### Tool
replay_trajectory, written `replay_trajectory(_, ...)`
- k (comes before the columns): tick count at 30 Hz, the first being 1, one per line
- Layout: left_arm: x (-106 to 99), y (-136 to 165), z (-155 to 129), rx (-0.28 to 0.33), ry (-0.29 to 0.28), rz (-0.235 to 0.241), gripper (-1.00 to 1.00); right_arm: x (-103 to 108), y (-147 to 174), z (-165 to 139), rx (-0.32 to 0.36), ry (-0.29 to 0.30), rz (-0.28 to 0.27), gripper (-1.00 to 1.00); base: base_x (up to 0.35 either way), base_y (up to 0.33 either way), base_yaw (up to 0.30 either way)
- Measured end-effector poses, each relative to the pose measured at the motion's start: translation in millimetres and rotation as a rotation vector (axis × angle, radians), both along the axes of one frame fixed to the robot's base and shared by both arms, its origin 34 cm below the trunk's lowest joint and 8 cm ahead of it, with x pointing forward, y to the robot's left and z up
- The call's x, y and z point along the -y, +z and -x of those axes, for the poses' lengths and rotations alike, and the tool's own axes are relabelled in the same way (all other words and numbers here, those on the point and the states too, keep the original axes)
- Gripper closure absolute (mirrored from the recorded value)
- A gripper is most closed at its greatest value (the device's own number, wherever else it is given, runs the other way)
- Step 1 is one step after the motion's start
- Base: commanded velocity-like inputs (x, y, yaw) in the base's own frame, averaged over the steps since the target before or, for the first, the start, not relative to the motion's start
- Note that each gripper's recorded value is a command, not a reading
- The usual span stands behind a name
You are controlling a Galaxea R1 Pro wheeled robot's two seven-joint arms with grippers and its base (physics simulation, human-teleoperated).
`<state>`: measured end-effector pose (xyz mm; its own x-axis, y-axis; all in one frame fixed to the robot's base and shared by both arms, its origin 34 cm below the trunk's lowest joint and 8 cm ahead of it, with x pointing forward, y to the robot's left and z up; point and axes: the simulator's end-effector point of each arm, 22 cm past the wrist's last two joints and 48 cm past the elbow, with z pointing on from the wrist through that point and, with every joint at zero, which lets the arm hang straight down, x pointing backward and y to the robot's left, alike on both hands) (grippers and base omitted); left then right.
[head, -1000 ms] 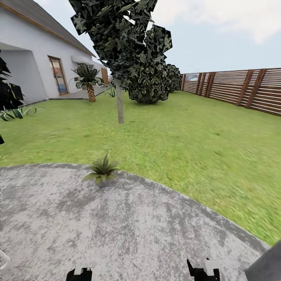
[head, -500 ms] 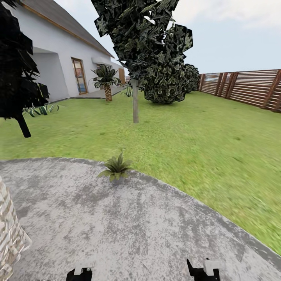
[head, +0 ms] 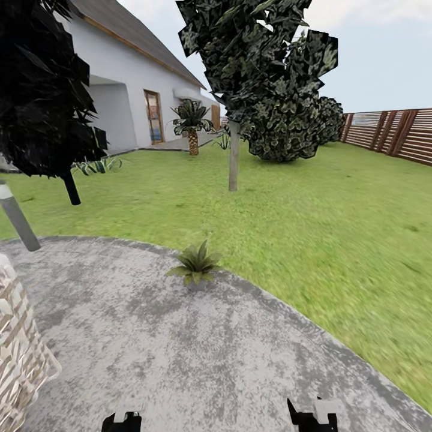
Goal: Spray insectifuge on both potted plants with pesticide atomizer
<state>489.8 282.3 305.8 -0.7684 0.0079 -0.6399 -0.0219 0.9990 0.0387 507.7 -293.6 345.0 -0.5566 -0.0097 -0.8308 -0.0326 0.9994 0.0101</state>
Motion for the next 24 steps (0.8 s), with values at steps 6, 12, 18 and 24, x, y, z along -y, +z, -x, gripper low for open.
replay_trajectory(6,0.1,0.0,-0.1,0.000,0.000,0.000,1.00,-0.2,0.1,-0.1,0.001,0.001,-0.001,-1.00,0.328,-0.097,0.045)
replay_trajectory(12,0.1,0.0,-0.1,0.000,0.000,0.000,1.00,-0.2,0.1,-0.1,0.000,0.001,-0.001,-1.00,0.334,-0.077,0.011)
replay_trajectory(18,0.1,0.0,0.0,0.000,0.000,0.000,1.00,0.0,0.1,-0.1,0.000,0.000,0.000,-1.00,0.335,-0.076,0.229)
replay_trajectory(24,0.0,0.0,0.0,0.000,0.000,0.000,1.00,0.0,0.0,-0.1,0.000,0.000,0.000,-1.00,0.335,-0.042,0.276)
